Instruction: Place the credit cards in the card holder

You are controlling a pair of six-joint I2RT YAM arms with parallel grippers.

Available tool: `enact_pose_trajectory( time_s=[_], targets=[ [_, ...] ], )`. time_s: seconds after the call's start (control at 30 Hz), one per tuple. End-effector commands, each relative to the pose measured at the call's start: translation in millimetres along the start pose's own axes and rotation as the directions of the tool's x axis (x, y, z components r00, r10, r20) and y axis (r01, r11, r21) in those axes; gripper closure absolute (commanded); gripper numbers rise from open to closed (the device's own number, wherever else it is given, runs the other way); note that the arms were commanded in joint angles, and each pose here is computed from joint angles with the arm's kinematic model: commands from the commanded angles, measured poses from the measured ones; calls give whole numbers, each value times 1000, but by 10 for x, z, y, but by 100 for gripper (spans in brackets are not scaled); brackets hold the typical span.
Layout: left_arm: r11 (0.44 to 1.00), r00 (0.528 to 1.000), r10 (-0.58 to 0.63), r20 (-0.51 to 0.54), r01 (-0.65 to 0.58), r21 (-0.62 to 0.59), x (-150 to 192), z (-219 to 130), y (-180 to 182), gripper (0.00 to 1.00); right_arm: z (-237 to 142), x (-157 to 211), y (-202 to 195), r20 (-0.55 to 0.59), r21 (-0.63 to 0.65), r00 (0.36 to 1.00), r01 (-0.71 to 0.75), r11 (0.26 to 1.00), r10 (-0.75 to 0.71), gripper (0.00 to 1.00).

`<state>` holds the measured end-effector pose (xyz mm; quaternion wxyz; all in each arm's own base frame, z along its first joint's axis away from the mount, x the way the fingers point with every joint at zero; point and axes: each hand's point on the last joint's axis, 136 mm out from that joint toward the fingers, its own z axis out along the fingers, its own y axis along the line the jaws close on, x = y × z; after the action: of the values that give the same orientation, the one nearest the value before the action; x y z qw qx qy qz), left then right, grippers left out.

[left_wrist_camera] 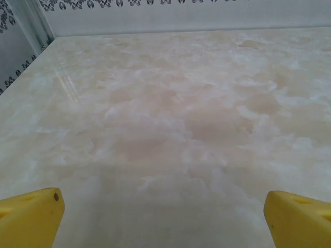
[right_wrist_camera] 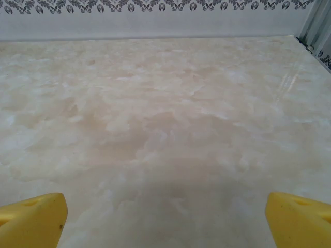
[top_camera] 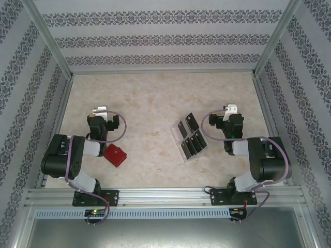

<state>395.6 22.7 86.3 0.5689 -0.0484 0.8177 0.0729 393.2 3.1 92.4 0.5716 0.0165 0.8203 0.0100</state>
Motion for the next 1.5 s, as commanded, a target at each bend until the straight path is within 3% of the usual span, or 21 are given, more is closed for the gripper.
enact_pose_trajectory(
  time_s=[0.0,0.9,1.17,1.23,1.33,1.47],
  targets=[
    [1000,999,-22,25,22,-4,-37,-4,39,0,-1,-135,10,36,-8,999,18,1000,-17,2],
    [998,999,-40,34,41,-43,-42,-19,110,0,-5,-149,-17,41,-26,999,-10,1000,11,2],
    [997,997,-38,61,41,-60,-86,-106,125,0,-435,-586,-340,68,155,992,-114,981,104,2],
    [998,998,-31,45,34,-53,-93,-64,107,0,-538,-786,-348,38,145,984,-178,973,174,2],
    [1000,1000,-11,20,12,-23,-116,-21,40,0,-729,-1074,-387,79,133,930,-366,921,358,2],
    [1000,998,23,-58,-23,-8,-339,-53,1,0,-938,-1436,-116,77,-31,917,-391,920,392,2]
  ],
)
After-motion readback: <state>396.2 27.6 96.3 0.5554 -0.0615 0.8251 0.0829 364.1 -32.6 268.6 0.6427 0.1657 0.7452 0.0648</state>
